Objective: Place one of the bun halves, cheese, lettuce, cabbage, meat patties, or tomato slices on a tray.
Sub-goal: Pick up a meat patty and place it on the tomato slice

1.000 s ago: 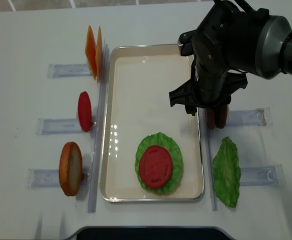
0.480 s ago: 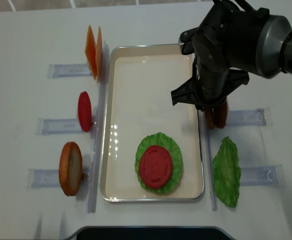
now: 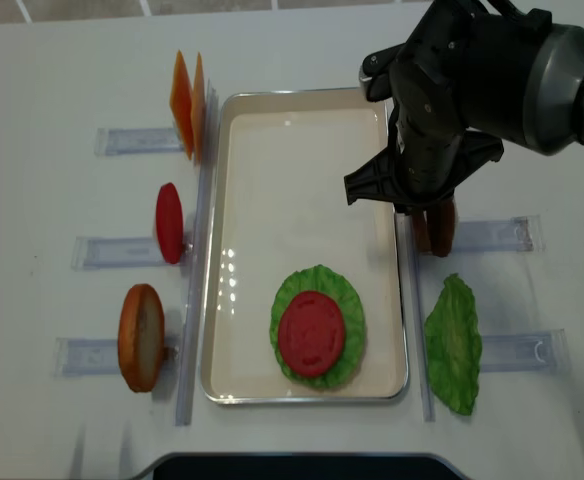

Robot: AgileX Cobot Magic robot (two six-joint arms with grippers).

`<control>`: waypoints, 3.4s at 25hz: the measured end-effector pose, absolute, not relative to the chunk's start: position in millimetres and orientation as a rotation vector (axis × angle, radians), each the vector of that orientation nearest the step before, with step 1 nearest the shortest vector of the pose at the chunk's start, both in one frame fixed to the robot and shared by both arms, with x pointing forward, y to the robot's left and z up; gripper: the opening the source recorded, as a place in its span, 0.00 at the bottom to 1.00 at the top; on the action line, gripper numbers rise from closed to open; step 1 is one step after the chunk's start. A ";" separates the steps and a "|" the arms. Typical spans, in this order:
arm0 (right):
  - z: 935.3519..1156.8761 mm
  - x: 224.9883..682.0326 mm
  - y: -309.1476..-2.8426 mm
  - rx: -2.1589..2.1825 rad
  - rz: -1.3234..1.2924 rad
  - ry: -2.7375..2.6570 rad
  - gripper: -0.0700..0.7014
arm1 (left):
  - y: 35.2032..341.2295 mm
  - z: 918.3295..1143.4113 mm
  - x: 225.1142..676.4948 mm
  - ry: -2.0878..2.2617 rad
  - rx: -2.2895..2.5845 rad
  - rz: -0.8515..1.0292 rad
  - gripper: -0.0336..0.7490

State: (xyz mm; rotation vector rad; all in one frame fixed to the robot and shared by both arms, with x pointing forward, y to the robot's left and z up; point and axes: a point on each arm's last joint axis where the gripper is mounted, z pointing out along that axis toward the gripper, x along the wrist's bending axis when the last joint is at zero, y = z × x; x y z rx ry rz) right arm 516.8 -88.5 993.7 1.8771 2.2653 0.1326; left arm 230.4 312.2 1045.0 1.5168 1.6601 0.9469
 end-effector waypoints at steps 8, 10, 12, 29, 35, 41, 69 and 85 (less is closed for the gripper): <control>1027.8 504.3 -93.1 1.894 0.268 2.253 0.29 | 312.2 1045.0 230.4 1.660 1.517 0.947 0.64; 1038.5 499.5 -95.5 1.907 0.308 2.250 0.29 | 312.2 1045.0 230.4 1.660 1.517 0.947 0.64; 1051.3 493.5 -99.1 1.917 0.355 2.245 0.29 | 312.2 1045.0 230.4 1.660 1.517 0.947 0.64; 1090.2 422.4 -125.1 1.891 0.878 2.419 0.28 | 312.2 1045.0 230.4 1.660 1.517 0.947 0.64; 1061.3 399.4 -121.7 1.832 1.116 2.583 0.28 | 312.2 1045.0 230.4 1.660 1.517 0.947 0.64; 1045.3 393.5 -111.7 1.745 1.470 2.602 0.28 | 312.2 1045.0 230.4 1.660 1.517 0.947 0.64; 977.7 430.1 -91.9 1.894 1.329 2.692 0.28 | 312.3 1045.0 230.4 1.661 1.516 0.947 0.64; 970.7 432.4 -83.6 1.894 1.395 2.754 0.28 | 312.3 1045.0 230.4 1.661 1.516 0.947 0.64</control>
